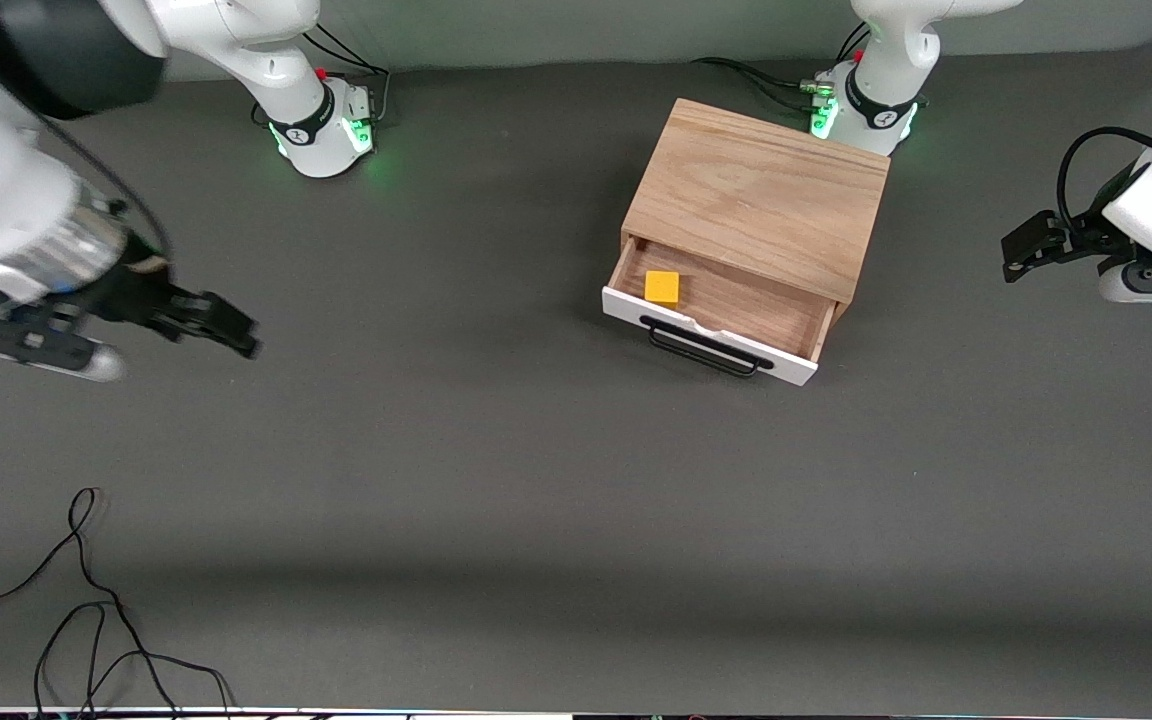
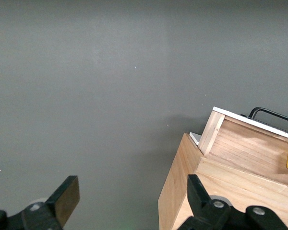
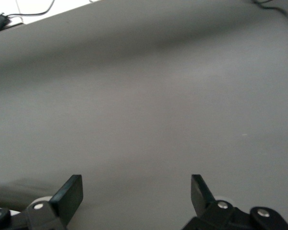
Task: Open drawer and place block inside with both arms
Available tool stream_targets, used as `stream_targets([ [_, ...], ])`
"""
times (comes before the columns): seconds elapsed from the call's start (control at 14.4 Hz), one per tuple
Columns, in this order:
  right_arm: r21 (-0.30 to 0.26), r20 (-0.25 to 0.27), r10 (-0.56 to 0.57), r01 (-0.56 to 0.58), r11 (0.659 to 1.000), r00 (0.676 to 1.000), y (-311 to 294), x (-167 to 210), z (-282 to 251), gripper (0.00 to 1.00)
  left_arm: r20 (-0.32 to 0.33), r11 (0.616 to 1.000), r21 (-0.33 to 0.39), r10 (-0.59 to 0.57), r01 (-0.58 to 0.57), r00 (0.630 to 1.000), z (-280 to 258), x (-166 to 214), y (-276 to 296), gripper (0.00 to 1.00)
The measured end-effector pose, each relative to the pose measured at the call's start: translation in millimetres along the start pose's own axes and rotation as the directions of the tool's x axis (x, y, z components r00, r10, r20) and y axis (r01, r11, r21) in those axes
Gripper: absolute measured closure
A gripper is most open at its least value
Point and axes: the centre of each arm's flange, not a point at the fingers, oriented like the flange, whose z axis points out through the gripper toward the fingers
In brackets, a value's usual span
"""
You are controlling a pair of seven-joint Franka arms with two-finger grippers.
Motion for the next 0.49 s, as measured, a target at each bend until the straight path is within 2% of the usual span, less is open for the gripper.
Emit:
stream_targets([
  [0.28,-0.013,0.005,-0.123,0.123,0.992,0.992,77.0,-2.1,-2.8,0.00,0.000,1.000,0.000,0.000,0.000,1.000,0.0,0.0,0.0,0.00],
  [0.49,-0.014,0.018,-0.199,0.199,0.980,0.980,90.7,0.1,-1.6,0.00,0.000,1.000,0.000,0.000,0.000,1.000,0.0,0.0,0.0,0.00],
])
